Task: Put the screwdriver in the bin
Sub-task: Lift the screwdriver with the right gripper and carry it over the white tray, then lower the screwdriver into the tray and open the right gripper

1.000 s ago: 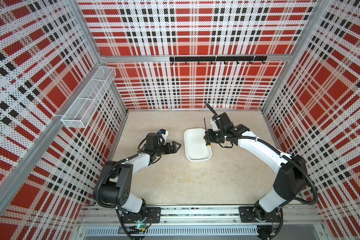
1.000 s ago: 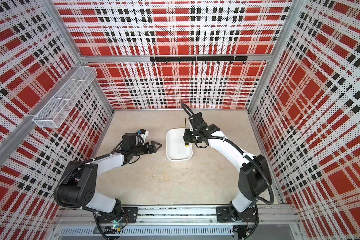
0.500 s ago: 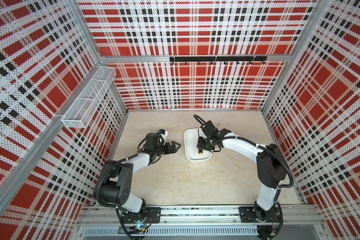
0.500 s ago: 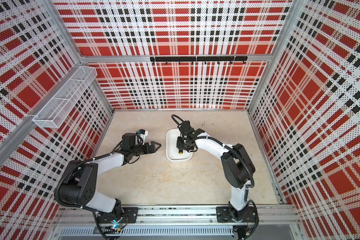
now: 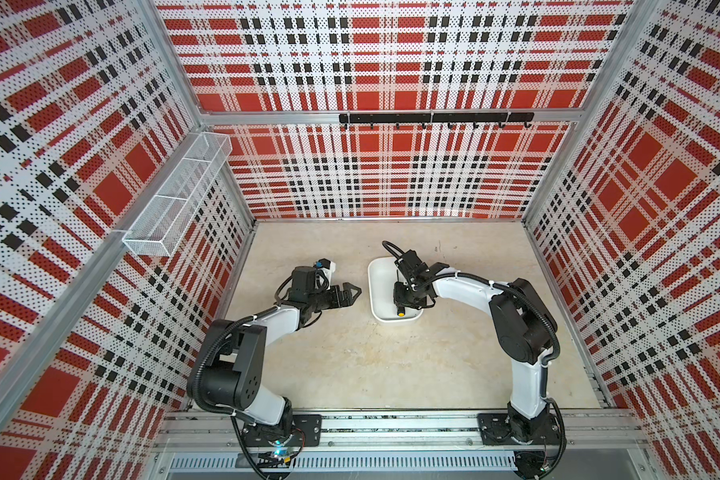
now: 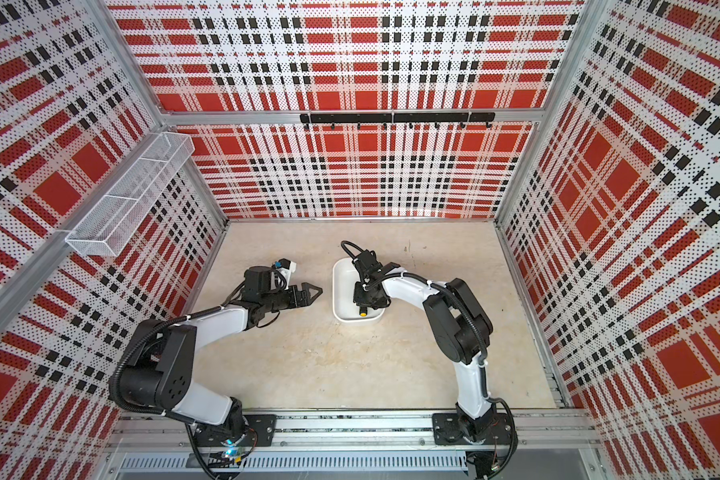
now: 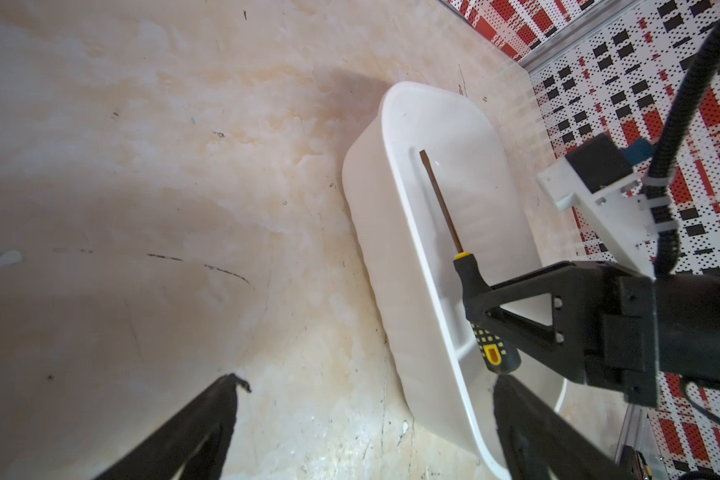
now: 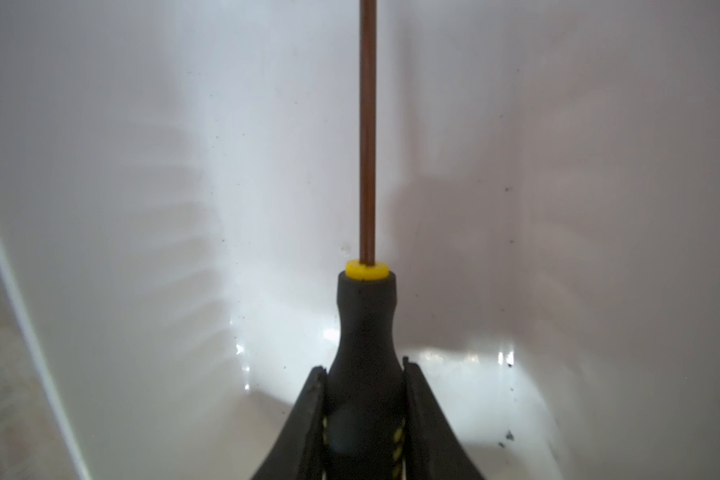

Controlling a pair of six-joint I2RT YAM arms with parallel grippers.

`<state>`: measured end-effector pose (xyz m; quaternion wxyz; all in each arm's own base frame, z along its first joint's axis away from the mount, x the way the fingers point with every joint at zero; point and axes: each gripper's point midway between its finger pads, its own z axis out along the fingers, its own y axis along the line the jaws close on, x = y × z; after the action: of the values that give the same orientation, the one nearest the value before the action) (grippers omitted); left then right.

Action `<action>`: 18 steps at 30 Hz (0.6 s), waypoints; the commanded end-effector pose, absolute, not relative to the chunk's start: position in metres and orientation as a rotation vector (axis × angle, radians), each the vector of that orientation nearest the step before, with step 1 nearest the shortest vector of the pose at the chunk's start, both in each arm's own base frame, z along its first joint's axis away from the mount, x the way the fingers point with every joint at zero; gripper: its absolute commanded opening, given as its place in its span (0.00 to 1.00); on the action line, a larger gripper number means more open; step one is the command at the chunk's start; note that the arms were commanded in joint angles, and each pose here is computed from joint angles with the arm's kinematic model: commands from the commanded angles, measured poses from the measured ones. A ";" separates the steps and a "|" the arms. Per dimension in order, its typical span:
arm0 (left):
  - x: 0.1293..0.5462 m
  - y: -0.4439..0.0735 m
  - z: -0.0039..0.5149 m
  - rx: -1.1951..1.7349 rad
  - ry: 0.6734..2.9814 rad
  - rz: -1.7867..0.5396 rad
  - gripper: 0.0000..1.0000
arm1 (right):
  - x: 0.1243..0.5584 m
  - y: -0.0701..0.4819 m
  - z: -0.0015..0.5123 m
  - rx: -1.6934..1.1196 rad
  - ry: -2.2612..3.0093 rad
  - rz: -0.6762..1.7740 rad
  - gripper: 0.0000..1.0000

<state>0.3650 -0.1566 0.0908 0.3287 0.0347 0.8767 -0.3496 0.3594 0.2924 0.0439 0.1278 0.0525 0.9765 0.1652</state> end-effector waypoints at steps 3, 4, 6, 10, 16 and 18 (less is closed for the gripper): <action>0.372 -0.155 0.092 0.083 2.286 -0.907 0.98 | 0.369 0.298 0.046 0.134 2.806 0.446 0.00; 0.371 -0.155 0.092 0.082 2.287 -0.907 0.98 | 0.369 0.297 0.045 0.133 2.807 0.437 0.00; 0.372 -0.155 0.092 0.084 2.287 -0.908 0.98 | 0.369 0.296 0.044 0.132 2.809 0.423 0.01; 0.373 -0.156 0.093 0.088 2.284 -0.913 0.98 | 0.370 0.295 0.041 0.125 2.813 0.398 0.13; 0.373 -0.156 0.092 0.086 2.287 -0.912 0.98 | 0.371 0.296 0.041 0.107 2.814 0.383 0.21; 0.373 -0.156 0.091 0.086 2.291 -0.913 0.98 | 0.371 0.296 0.041 0.103 2.816 0.382 0.22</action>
<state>0.3646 -0.1565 0.0858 0.3227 0.0328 0.8793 -0.3488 0.3692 0.2938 0.0421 0.1448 0.0407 0.9782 0.1434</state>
